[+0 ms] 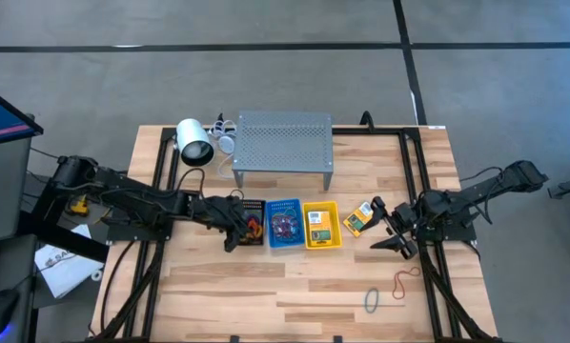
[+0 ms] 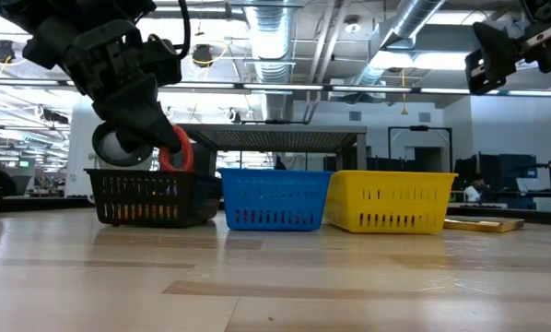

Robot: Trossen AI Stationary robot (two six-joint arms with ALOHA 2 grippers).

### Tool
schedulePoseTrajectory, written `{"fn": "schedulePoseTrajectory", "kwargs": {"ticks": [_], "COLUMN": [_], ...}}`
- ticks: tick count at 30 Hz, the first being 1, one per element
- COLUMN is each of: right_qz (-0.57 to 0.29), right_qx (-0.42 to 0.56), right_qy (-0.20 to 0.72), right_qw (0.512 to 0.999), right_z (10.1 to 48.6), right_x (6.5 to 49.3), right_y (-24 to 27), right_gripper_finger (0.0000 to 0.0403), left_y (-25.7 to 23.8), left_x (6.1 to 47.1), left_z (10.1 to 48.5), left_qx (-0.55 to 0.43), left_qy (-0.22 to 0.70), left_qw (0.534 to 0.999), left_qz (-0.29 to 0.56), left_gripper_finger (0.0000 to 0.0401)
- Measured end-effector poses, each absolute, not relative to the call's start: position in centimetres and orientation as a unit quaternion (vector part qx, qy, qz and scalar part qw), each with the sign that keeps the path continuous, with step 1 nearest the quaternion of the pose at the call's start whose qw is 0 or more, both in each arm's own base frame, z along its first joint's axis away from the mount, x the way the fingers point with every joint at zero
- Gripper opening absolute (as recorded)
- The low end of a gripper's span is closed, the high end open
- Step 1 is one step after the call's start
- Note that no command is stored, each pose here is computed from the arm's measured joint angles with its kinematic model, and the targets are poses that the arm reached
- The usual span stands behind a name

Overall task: Pick & Place Office Desk Supplies
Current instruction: Put the orange spring keychain into the black basket

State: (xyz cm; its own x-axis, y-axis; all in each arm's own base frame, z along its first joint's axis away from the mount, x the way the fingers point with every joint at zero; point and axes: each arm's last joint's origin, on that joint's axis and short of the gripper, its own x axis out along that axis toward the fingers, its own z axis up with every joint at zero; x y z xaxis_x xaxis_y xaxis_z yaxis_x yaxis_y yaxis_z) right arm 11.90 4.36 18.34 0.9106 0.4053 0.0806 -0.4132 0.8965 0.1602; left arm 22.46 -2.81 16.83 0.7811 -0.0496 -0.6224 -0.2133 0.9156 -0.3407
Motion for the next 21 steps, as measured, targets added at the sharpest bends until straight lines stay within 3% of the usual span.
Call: {"fn": "schedulePoseTrajectory", "kwargs": {"ticks": [13,21], "right_qz": [0.21,0.21], "right_qx": [0.089,0.091], "right_qy": [-0.018,-0.017], "right_qw": [0.974,0.973], "right_z": [18.26,18.25], "right_x": [11.91,11.91], "right_y": [4.37,4.37], "right_gripper_finger": [0.0249,0.0249], "left_y": [-2.81,-2.81], "left_x": [22.39,22.39], "left_z": [16.74,16.74], "left_qx": [-0.217,-0.217], "left_qy": [0.332,0.333], "left_qw": [0.916,0.916], "left_qz": [0.052,0.052], "left_gripper_finger": [0.0023,0.0054]}}
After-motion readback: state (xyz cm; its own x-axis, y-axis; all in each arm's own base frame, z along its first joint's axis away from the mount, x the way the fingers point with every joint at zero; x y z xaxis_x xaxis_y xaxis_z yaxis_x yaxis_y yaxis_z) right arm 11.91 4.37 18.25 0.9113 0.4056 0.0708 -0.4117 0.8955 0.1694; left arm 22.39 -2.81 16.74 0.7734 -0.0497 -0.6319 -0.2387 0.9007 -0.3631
